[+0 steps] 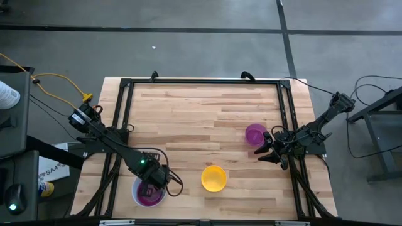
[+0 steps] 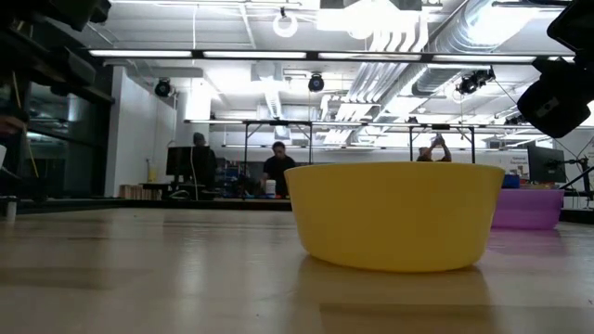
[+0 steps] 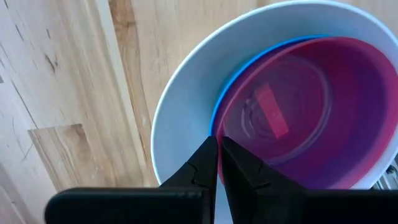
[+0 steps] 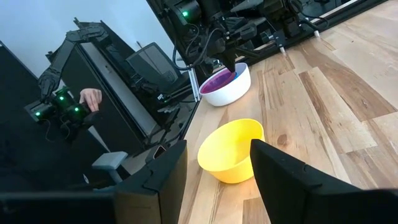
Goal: Nest bowls inside each other
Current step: Stack the pink bowl on the blue bowl, then stack the purple bowl on the pink bowl
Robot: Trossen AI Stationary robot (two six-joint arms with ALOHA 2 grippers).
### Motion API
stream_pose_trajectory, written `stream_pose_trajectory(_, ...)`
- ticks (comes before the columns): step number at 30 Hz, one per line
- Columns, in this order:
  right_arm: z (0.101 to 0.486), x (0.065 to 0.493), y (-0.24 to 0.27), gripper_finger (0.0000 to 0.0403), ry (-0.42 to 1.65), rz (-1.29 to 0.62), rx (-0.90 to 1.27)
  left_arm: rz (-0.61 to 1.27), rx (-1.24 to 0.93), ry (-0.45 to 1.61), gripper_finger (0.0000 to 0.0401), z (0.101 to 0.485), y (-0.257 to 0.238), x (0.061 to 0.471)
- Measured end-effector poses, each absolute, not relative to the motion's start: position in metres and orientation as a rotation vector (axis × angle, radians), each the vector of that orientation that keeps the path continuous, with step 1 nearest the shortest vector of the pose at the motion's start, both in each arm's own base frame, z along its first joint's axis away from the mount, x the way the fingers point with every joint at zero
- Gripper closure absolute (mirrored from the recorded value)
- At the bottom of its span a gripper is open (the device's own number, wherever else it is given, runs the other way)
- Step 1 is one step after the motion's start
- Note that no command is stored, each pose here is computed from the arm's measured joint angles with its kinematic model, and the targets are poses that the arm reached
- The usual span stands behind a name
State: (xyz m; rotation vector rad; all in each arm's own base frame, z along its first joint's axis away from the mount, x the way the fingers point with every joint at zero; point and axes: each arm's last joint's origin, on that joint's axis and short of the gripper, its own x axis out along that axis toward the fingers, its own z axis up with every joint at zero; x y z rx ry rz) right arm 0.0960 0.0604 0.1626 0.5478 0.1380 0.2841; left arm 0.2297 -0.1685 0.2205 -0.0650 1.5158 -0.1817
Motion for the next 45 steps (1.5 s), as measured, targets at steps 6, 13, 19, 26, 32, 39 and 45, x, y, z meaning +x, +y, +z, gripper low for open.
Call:
stream_pose_trajectory(6,0.163,0.096,0.060,0.0233,0.138,0.284,0.548,-0.222,-0.098,1.555,0.0382,0.221,-0.169,0.228)
stream_pose_trajectory(13,0.163,0.096,0.060,0.0233,0.138,0.284,0.548,-0.227,-0.110,1.553,0.0382,0.221,-0.170,0.228)
stream_pose_trajectory(19,0.163,0.096,0.060,0.0233,0.138,0.284,0.548,-0.216,-0.108,1.524,0.0382,0.221,-0.170,0.230)
stream_pose_trajectory(26,0.162,0.096,0.060,0.0233,0.137,0.284,0.542,-0.242,-0.124,1.534,0.0382,0.221,-0.171,0.230)
stream_pose_trajectory(32,0.163,0.096,0.060,0.0233,0.137,0.284,0.541,-0.262,-0.143,1.498,0.0382,0.232,-0.175,0.235)
stream_pose_trajectory(39,0.162,0.096,0.060,0.0233,0.138,0.284,0.540,-0.322,-0.084,1.340,0.0382,0.271,-0.182,0.249)
stream_pose_trajectory(45,0.163,0.096,0.060,0.0233,0.137,0.284,0.540,-0.218,0.080,1.186,0.0382,0.290,-0.179,0.256)
